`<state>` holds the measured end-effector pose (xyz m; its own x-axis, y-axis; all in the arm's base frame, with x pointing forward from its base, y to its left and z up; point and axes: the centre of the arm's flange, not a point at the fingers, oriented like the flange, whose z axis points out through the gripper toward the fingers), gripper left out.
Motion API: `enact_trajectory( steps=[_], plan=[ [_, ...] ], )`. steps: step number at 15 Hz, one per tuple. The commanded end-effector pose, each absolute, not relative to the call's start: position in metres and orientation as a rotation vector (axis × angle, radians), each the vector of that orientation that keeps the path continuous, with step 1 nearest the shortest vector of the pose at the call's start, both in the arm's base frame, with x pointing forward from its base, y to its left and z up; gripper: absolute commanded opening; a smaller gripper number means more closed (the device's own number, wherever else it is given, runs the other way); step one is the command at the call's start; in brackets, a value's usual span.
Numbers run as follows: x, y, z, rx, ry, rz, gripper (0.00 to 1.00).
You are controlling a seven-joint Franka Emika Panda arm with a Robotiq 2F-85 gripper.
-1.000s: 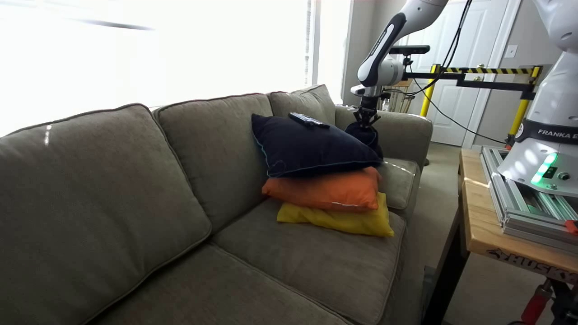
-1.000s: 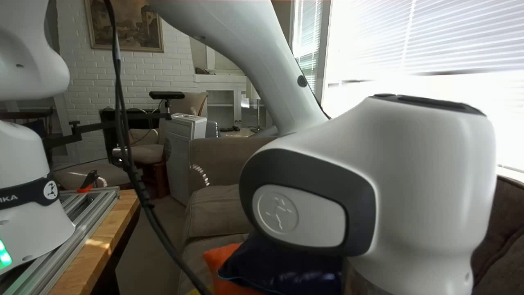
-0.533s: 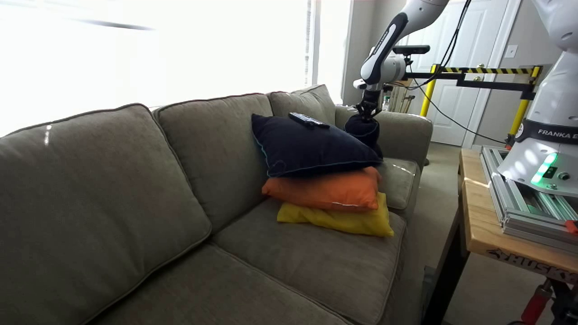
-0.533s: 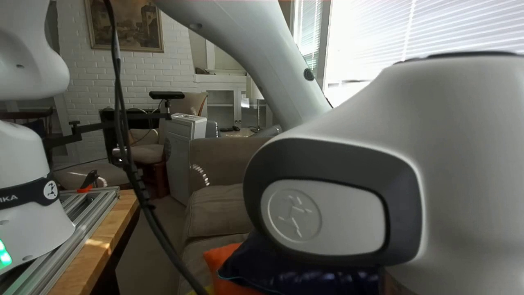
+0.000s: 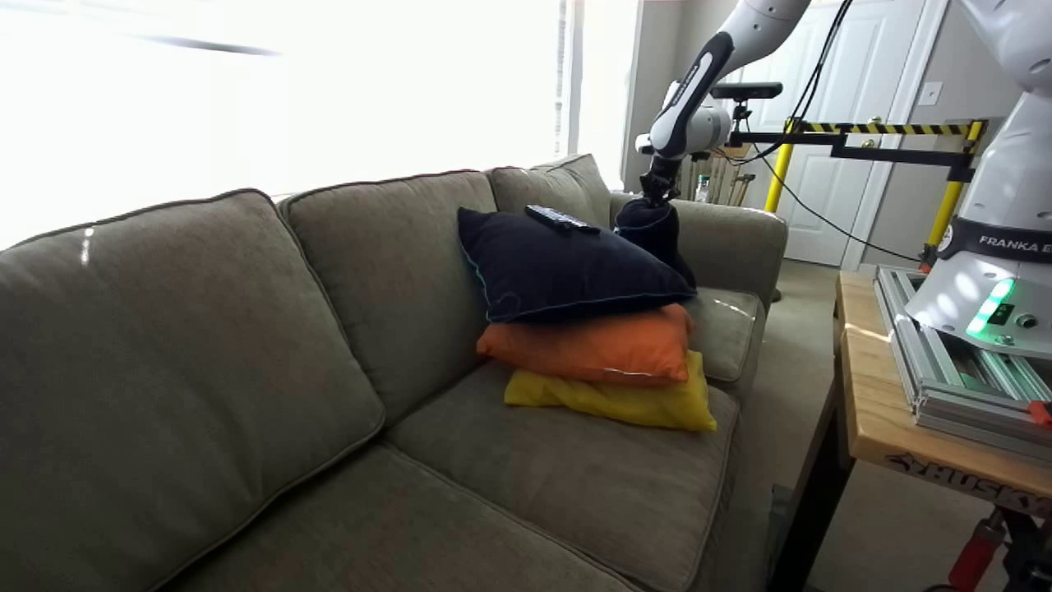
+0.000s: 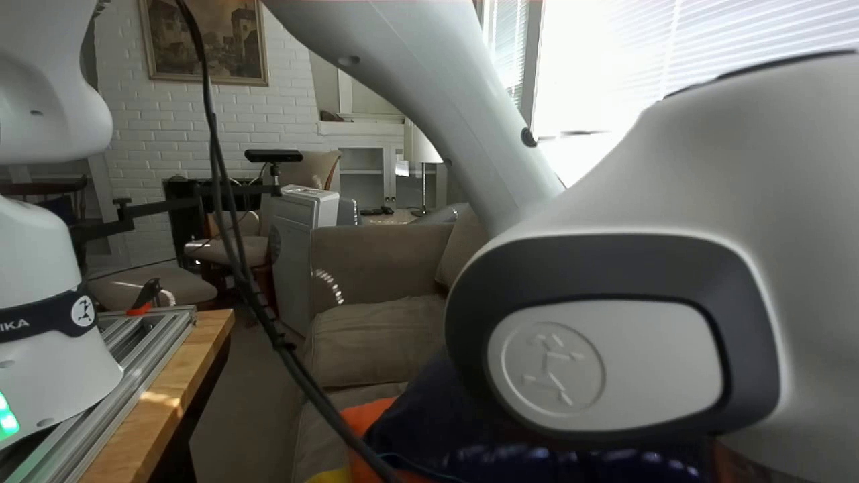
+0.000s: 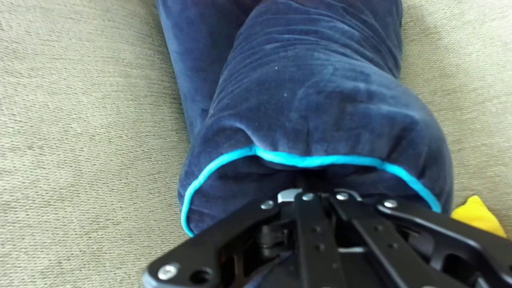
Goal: Place the topmost pillow on the right side of the sofa.
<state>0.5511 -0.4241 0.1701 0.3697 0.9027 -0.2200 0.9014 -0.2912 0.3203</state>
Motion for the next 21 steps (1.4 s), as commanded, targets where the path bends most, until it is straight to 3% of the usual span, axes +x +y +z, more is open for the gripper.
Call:
enact_trajectory(
  steps=[1, 3, 12, 21],
  plan=[
    [0.573, -0.436, 0.153, 2.268, 1.376, 0.002, 0.27],
    [0.583, -0.433, 0.155, 2.298, 1.258, 0.050, 0.33],
    [0.612, -0.406, 0.170, 2.432, 0.855, 0.322, 0.96],
    [0.629, -0.358, 0.216, 2.618, 0.681, 0.562, 1.00]
  ],
)
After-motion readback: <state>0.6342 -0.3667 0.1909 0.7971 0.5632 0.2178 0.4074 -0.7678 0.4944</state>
